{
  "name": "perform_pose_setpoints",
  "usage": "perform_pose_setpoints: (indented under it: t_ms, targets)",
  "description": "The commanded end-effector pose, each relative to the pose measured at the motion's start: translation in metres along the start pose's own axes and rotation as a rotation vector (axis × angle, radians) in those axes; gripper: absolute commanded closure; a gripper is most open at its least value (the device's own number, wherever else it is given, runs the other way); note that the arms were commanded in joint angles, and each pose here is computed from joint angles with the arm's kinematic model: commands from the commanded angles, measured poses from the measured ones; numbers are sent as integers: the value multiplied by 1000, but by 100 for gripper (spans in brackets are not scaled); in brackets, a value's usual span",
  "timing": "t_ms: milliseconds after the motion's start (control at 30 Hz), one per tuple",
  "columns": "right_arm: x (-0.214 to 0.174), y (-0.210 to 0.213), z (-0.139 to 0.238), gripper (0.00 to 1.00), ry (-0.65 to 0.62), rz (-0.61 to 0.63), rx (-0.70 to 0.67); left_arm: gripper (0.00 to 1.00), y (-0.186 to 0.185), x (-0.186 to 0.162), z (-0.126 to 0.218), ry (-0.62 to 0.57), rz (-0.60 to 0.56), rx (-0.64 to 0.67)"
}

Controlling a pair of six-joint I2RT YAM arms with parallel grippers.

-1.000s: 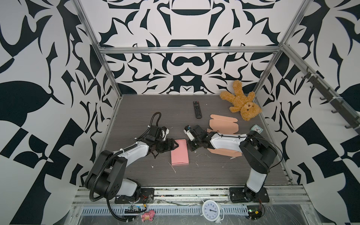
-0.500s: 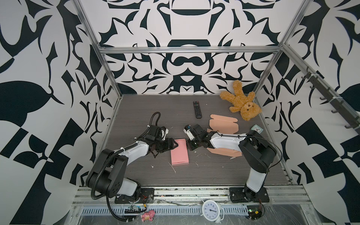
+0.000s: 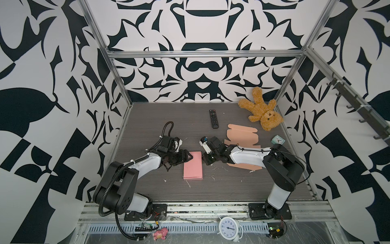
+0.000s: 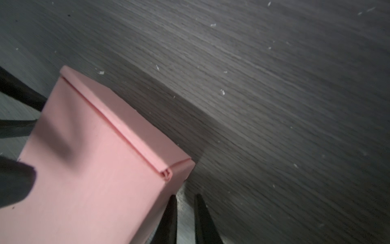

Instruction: Fold the paper box

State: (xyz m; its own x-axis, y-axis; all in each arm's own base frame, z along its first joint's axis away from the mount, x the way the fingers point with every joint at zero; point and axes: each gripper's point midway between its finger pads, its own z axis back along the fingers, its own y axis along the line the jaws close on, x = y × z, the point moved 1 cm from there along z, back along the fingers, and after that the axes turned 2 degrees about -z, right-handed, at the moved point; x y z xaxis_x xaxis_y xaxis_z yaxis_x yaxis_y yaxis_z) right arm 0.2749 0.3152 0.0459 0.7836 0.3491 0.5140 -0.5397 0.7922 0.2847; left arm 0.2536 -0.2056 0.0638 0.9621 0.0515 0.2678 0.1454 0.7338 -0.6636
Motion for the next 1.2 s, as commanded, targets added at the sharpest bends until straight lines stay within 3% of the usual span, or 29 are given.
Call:
perform_pose_setpoints:
  t_ms: [0,133,400,1167]
  targets:
    - [12,2,13,83,-71,13,-8,27,-9,1,5,-10,-33,-27]
    - [4,-11,18,83,-77,15,-68,20,-3,-6,9,-13,-29,-3]
    - [-10,-17,33,84,-62,13,-93,18,6,-24,19,3,-18,38]
    - [-62,22,37,86,11,-1,-22,24,-4,-88,25,92,-13,-27]
